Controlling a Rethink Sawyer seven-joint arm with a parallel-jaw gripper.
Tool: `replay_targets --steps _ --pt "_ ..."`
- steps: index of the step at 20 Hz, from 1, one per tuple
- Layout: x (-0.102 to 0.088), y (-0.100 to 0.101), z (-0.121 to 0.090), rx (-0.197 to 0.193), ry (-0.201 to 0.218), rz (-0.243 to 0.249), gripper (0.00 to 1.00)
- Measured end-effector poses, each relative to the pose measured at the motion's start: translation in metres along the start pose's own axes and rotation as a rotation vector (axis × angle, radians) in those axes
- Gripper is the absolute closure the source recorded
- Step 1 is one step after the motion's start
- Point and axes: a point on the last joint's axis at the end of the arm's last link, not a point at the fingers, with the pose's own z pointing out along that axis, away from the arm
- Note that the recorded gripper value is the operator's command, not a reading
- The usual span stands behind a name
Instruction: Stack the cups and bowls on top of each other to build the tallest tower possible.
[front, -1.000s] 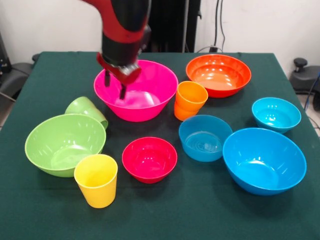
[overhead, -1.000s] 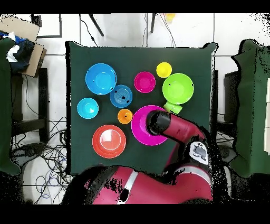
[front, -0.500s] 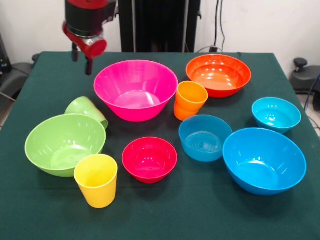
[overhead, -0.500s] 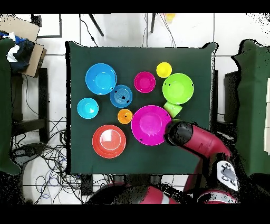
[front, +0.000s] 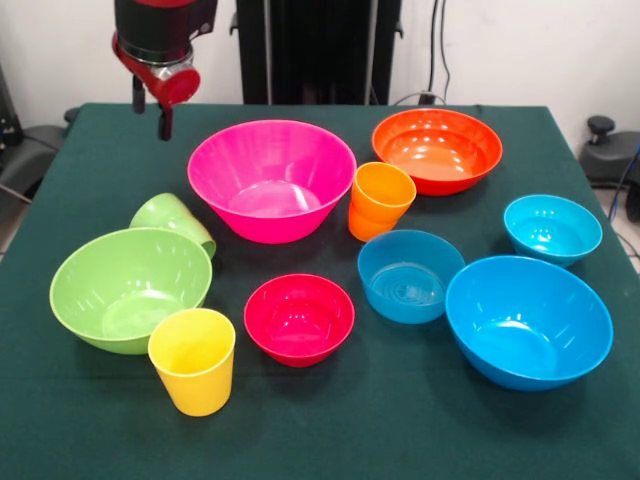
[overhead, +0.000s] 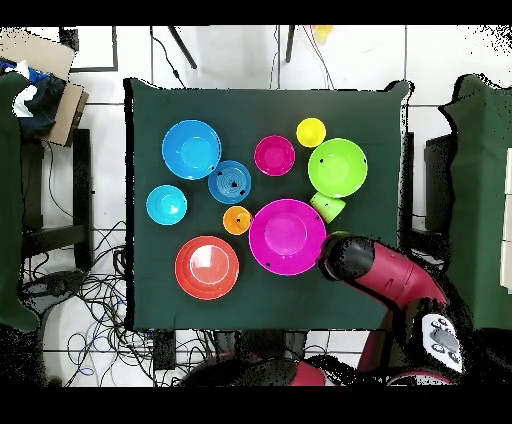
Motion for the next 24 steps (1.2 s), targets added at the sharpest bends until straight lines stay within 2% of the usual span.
replay_targets --steps 16,24 --pt "0.011 -0.001 0.003 0.002 0.018 -0.013 0.00" --pt "0.033 0.009 -0.005 0.003 0.029 -0.042 0.00"
